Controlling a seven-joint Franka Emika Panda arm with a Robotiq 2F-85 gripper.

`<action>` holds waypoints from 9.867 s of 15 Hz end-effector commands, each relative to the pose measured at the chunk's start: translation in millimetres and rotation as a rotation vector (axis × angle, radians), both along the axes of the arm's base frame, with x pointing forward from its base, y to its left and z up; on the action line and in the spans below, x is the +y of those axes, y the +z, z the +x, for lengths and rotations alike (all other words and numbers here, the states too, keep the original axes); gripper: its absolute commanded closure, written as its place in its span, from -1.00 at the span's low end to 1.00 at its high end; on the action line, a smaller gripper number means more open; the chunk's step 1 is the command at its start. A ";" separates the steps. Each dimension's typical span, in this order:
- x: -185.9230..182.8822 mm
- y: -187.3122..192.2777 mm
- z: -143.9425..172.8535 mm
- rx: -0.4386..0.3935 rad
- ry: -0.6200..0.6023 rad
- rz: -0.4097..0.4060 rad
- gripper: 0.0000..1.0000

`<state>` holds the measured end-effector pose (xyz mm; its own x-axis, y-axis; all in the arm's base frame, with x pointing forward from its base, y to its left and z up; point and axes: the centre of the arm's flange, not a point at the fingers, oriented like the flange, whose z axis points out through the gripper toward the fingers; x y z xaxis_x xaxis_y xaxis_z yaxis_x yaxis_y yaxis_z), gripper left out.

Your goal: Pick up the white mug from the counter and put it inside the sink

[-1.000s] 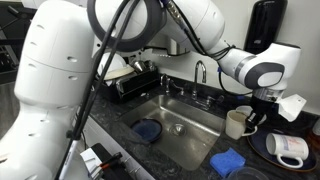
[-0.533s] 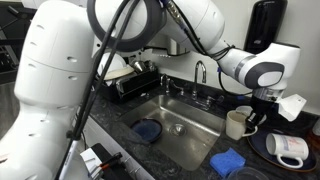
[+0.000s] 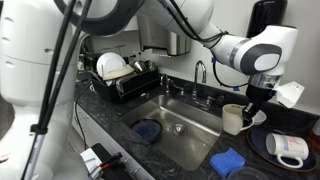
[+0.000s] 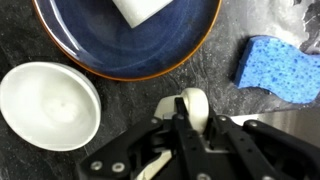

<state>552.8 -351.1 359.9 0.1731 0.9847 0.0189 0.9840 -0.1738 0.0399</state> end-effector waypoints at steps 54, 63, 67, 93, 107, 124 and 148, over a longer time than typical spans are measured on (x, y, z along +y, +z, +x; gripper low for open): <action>202.0 -174.1 57.1 -0.065 -0.165 0.055 0.91; 191.1 -165.5 74.4 -0.087 -0.150 0.044 -0.56; 181.7 -155.8 77.0 -0.078 -0.165 0.023 -1.00; 39.1 21.9 -21.1 0.151 0.047 0.056 -1.00; 43.9 81.2 -57.4 -0.019 0.651 0.049 -1.00; 139.8 102.6 -11.1 -0.132 0.896 0.052 -1.00; 266.1 135.7 78.8 -0.054 1.234 -0.078 -1.00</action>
